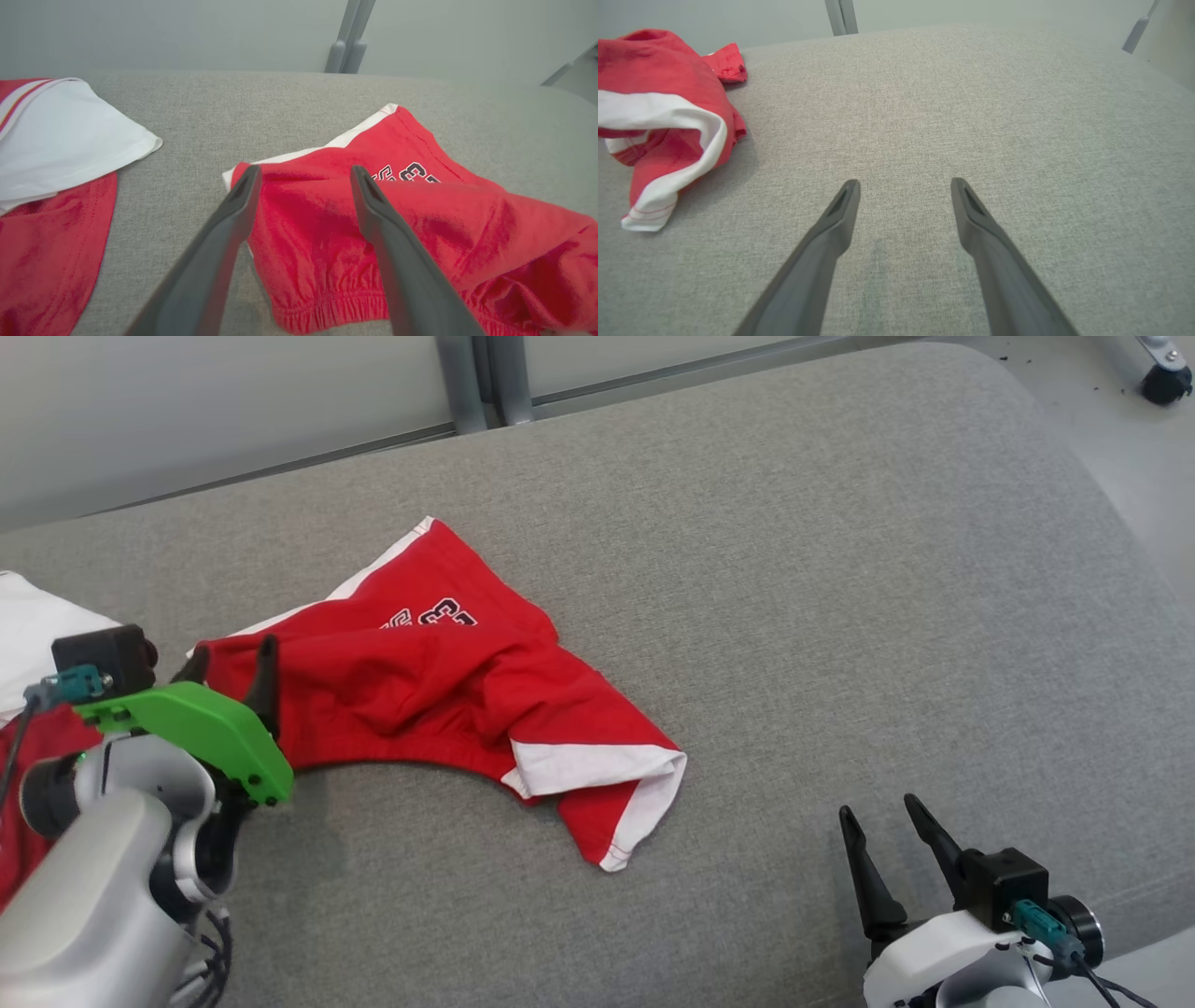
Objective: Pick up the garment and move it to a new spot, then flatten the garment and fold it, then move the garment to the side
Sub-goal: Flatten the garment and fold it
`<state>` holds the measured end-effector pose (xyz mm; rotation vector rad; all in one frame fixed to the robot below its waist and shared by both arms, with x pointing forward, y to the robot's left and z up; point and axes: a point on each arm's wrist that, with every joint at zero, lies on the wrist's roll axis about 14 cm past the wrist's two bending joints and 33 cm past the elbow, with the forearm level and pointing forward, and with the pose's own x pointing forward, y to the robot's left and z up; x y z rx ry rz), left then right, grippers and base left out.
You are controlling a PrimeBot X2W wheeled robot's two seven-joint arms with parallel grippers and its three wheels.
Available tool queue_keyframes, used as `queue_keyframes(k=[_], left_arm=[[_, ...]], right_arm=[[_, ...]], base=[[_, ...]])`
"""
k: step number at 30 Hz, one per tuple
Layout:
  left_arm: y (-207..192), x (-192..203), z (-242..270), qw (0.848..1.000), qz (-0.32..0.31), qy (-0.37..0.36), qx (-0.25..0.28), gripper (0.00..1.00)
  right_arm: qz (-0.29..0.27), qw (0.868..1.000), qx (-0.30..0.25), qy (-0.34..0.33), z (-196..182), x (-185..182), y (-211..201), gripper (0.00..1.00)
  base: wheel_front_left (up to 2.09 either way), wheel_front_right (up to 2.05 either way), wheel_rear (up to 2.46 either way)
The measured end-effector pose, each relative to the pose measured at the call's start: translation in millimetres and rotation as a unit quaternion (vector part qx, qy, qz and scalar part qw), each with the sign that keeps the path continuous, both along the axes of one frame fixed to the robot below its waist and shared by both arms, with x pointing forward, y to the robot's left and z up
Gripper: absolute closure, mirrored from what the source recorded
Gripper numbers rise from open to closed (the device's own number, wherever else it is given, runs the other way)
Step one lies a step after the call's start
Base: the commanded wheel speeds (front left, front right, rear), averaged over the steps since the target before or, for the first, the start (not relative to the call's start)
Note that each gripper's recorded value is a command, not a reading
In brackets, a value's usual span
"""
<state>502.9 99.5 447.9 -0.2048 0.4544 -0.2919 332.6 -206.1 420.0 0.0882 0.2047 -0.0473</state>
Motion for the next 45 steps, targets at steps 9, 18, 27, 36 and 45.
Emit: queue_keyframes(k=[9,18,27,36,45], left_arm=[[-66,-81,-8,0.985,-0.054,0.077,-0.145,0.0],[-109,-113,-54,0.97,-0.105,0.17,-0.141,0.0],[-154,-112,-49,0.96,-0.165,0.163,-0.154,0.0],[-168,-87,-31,0.968,-0.166,0.112,-0.153,0.0],[-158,-74,-29,0.973,-0.148,0.096,-0.148,0.0]], right_arm=[[0.03,1.0,-0.004,-0.003,0,18,15,0.0],[0.03,0.999,-0.008,-0.002,-1,28,13,0.0],[0.001,1.0,-0.004,0.011,-7,16,-2,0.0],[-0.012,1.0,-0.005,0.011,-5,9,-9,0.0],[-0.018,1.0,-0.006,0.007,-2,6,-13,0.0]], base=[[0.0,0.0,0.0],[0.0,0.0,0.0],[0.0,0.0,0.0],[0.0,0.0,0.0],[0.0,0.0,0.0]])
